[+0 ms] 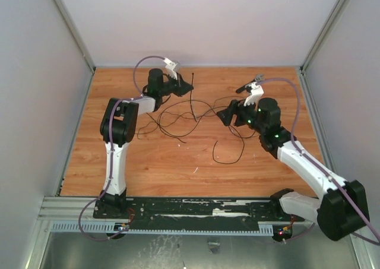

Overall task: Zip-tie the wires
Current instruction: Tie the cable at the center of the board.

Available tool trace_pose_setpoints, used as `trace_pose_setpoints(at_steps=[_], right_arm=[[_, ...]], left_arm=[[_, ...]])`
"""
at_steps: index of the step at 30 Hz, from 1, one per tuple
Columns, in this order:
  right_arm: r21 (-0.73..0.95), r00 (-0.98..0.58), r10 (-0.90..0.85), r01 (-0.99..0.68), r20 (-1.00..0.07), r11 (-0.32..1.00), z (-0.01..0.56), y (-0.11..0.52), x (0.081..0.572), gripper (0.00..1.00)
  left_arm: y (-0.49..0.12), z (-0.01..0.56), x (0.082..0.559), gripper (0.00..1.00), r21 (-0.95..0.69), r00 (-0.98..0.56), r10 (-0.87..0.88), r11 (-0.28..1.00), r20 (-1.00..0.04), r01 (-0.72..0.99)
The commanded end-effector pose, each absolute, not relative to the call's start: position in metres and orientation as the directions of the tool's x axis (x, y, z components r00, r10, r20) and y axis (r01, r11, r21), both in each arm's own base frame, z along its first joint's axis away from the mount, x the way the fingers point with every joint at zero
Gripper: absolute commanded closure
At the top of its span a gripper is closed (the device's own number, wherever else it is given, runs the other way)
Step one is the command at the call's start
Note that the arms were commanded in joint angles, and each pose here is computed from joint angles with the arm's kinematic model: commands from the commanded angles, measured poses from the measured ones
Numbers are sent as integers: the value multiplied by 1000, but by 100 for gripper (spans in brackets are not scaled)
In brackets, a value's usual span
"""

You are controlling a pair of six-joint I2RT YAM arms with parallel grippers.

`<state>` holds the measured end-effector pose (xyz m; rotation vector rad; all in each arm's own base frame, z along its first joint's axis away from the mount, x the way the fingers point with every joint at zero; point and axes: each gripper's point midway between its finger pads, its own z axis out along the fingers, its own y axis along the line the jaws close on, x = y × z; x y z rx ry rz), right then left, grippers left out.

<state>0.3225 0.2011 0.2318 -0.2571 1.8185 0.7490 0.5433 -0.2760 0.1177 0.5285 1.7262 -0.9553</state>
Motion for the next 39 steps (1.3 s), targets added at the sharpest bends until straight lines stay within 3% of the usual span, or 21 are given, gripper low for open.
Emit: trace_pose_setpoints(at_steps=[1, 12, 20, 26, 35, 39], right_arm=[[507, -569, 238, -378, -787, 774, 182, 208, 322, 25], [615, -707, 254, -315, -660, 723, 120, 253, 349, 27], [624, -761, 172, -356, -626, 696, 91, 291, 338, 36], [627, -780, 131, -376, -611, 683, 79, 309, 345, 52], [606, -776, 89, -408, -624, 683, 76, 328, 371, 94], [611, -787, 81, -405, -612, 680, 69, 333, 377, 99]], left_arm=[[-282, 138, 533, 100, -304, -307, -93, 567, -947, 766], [-278, 133, 515, 100, -330, -317, -128, 583, -940, 742], [-279, 131, 508, 100, -348, -330, -143, 586, -933, 732], [-281, 126, 506, 100, -359, -343, -143, 584, -928, 728], [-284, 125, 503, 100, -363, -351, -138, 580, -926, 729], [-286, 125, 501, 100, -368, -356, -140, 577, -924, 729]])
